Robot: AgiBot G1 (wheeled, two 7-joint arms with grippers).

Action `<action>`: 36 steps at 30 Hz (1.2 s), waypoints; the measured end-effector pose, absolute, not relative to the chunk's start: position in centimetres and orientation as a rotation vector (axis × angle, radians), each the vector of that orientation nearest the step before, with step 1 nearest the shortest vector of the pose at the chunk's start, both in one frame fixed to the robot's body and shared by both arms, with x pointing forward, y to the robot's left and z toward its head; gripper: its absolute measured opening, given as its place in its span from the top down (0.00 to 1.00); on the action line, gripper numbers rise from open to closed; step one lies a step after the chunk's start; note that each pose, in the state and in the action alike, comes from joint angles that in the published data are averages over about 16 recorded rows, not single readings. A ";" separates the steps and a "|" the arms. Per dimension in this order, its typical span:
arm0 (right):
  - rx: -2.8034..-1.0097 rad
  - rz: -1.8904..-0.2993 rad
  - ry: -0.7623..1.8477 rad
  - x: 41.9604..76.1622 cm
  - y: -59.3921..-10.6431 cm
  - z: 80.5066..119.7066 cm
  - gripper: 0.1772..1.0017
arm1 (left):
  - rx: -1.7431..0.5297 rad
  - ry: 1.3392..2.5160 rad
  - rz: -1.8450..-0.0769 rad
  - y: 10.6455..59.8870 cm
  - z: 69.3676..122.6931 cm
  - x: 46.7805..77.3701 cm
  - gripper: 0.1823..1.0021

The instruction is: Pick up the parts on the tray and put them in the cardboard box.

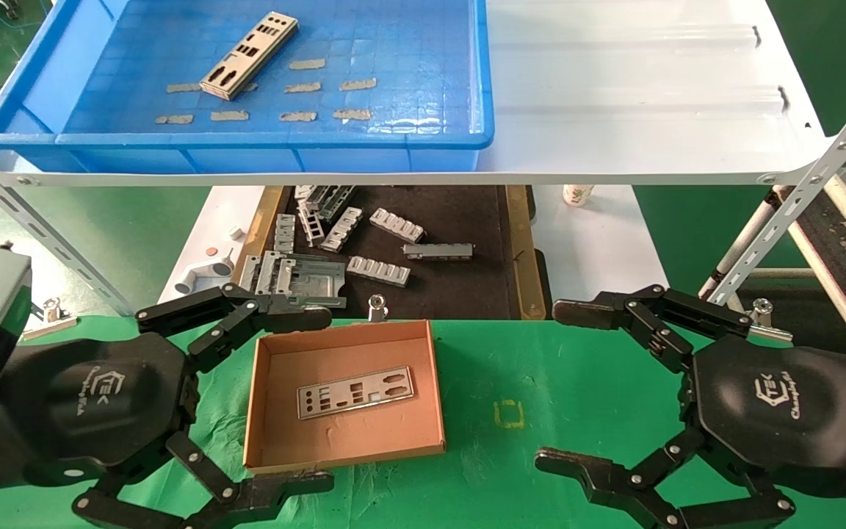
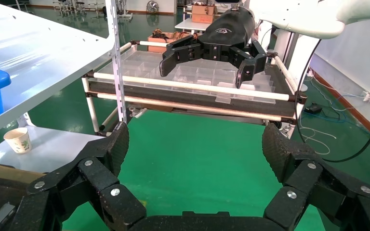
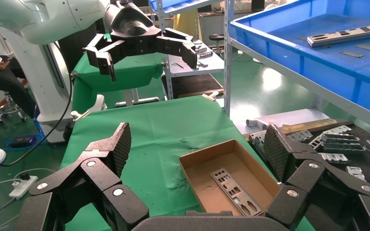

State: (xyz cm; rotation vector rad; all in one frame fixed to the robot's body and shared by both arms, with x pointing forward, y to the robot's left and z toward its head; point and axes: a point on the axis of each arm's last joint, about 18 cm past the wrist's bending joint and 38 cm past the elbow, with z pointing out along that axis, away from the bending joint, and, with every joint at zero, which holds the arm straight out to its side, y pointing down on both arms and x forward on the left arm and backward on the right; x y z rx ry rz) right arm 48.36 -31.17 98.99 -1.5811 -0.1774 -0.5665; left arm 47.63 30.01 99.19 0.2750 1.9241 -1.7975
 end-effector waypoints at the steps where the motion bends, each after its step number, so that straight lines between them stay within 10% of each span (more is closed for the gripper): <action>1: -1.581 -0.566 -0.177 48.4 -31.2 99.0 0.00 | 0.275 1.924 -1.798 30.0 99.2 47.6 0.00; 36: -1.581 -0.566 -0.177 48.4 -31.2 99.0 0.00 | 0.275 1.924 -1.798 30.0 99.2 47.6 0.00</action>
